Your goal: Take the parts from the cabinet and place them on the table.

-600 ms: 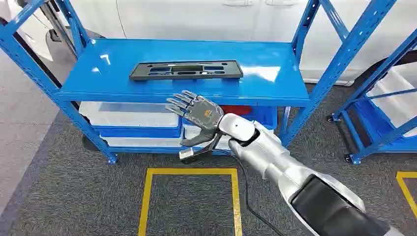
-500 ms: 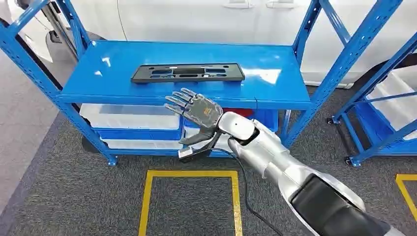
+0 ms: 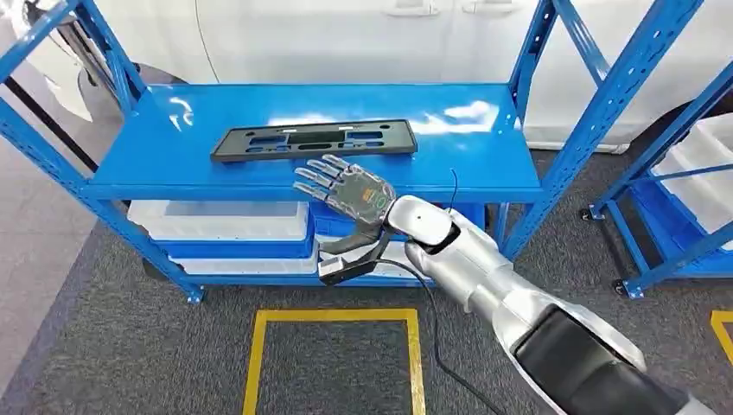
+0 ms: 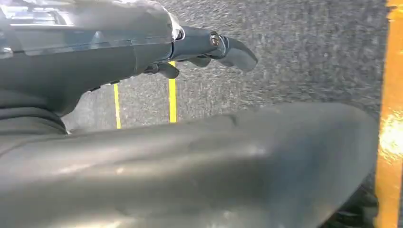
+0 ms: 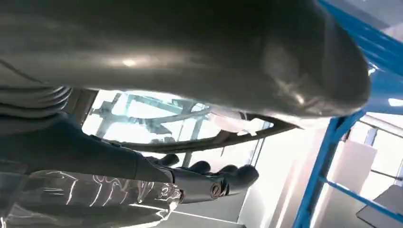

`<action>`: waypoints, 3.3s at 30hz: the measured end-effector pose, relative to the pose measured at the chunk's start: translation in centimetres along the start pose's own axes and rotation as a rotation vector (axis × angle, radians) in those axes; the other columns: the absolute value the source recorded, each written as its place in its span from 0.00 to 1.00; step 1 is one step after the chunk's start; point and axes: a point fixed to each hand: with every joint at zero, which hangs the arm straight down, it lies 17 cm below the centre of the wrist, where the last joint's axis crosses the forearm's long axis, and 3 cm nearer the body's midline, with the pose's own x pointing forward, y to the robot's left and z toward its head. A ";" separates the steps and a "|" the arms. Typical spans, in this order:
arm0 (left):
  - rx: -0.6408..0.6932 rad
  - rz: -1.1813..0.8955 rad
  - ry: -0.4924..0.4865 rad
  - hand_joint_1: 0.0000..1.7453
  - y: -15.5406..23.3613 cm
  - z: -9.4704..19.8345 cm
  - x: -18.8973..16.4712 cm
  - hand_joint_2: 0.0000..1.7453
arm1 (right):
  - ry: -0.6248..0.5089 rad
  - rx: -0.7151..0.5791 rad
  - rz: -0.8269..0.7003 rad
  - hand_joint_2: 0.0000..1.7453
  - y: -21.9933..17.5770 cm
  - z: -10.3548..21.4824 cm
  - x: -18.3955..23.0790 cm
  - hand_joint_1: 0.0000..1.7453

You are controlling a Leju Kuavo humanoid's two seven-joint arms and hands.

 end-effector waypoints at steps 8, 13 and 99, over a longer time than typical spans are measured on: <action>0.001 -0.001 0.005 0.00 0.0 0.0 -0.4 0.00 | -0.005 0.004 0.001 0.00 0.2 0.0 0.2 0.00; -0.001 -0.001 0.004 0.00 0.0 0.0 -0.3 0.00 | -0.007 0.000 0.006 0.00 -0.1 -0.1 0.1 0.00; -0.047 -0.003 -0.027 0.00 -1.0 0.2 0.4 0.00 | 0.221 0.512 0.048 1.00 14.4 8.7 -4.6 1.00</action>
